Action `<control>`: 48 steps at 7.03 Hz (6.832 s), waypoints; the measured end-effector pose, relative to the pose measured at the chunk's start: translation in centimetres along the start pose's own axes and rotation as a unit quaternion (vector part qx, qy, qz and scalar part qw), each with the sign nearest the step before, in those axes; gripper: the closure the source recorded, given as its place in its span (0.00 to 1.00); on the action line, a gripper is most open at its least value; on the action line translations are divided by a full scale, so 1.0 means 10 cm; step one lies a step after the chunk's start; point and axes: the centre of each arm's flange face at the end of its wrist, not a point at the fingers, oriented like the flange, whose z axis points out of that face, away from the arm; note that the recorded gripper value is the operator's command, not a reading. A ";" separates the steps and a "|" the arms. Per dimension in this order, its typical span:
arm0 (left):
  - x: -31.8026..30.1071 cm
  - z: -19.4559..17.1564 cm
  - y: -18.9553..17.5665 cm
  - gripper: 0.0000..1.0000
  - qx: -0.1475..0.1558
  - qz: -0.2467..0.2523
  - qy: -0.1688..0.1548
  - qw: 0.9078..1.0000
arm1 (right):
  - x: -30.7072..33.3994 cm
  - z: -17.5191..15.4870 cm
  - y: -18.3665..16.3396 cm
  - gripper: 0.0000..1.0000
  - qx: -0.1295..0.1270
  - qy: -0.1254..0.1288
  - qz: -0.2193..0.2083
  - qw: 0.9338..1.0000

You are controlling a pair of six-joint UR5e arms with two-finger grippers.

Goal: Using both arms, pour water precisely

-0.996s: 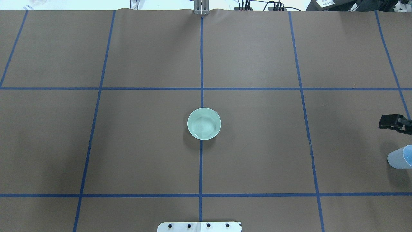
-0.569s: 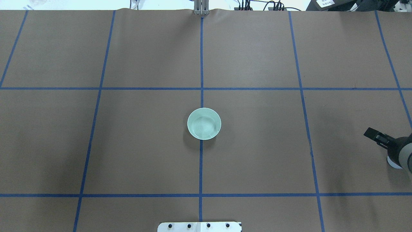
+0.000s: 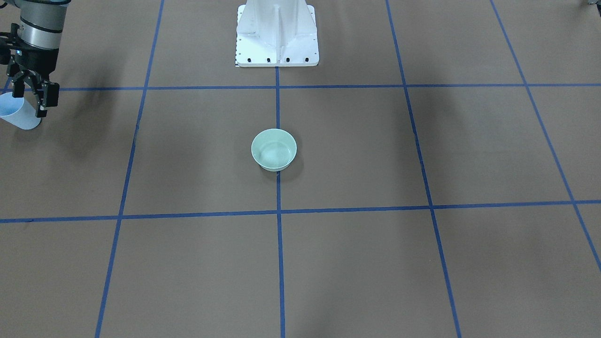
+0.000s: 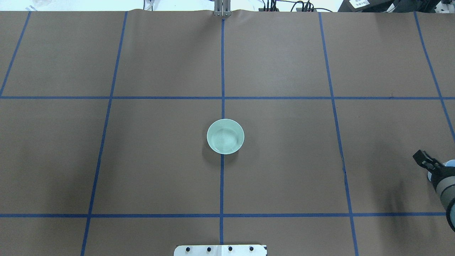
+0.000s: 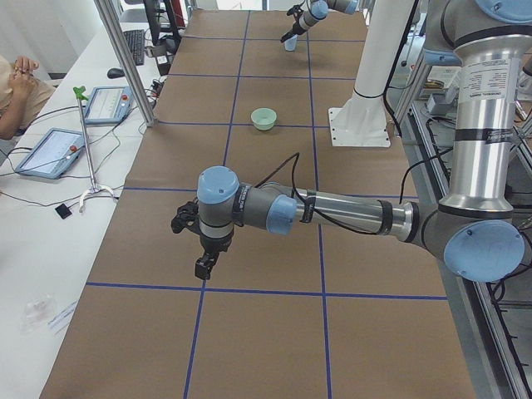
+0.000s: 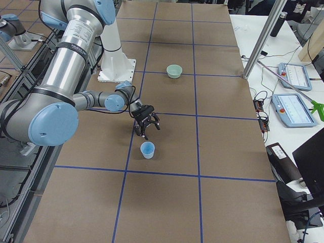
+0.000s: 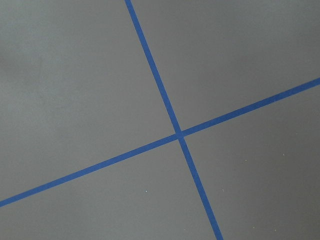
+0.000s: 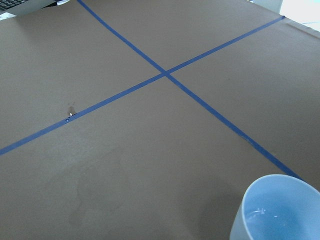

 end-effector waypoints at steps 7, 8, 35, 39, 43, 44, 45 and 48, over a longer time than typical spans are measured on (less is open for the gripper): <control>0.00 0.00 0.00 0.00 0.000 0.001 0.000 1.000 | 0.32 0.06 0.39 0.00 0.051 0.061 0.015 0.997; 0.00 0.00 0.00 0.00 0.000 0.001 0.000 1.000 | 0.33 0.05 0.44 0.00 0.054 0.061 0.018 0.997; -0.06 0.12 0.18 0.00 -0.017 -0.014 0.004 1.000 | -0.49 0.96 -0.50 1.00 0.178 0.095 -0.036 0.979; -0.08 0.25 0.51 0.00 -0.028 -0.063 0.041 0.997 | -1.46 0.68 -0.96 1.00 0.158 0.059 -0.110 0.980; -0.20 0.15 0.74 0.00 -0.019 -0.149 0.063 0.987 | -1.91 0.26 -0.92 1.00 0.094 -0.121 -0.220 0.963; -0.21 0.14 0.77 0.00 -0.018 -0.152 0.063 0.986 | -1.97 0.14 -0.90 1.00 0.083 -0.172 -0.261 0.946; -0.22 0.14 0.79 0.00 -0.018 -0.154 0.063 0.986 | -2.06 -0.01 -0.87 1.00 0.071 -0.225 -0.287 0.928; -0.23 0.14 0.81 0.00 -0.019 -0.155 0.063 0.986 | -2.58 -0.41 -0.67 1.00 0.041 -0.341 -0.342 0.875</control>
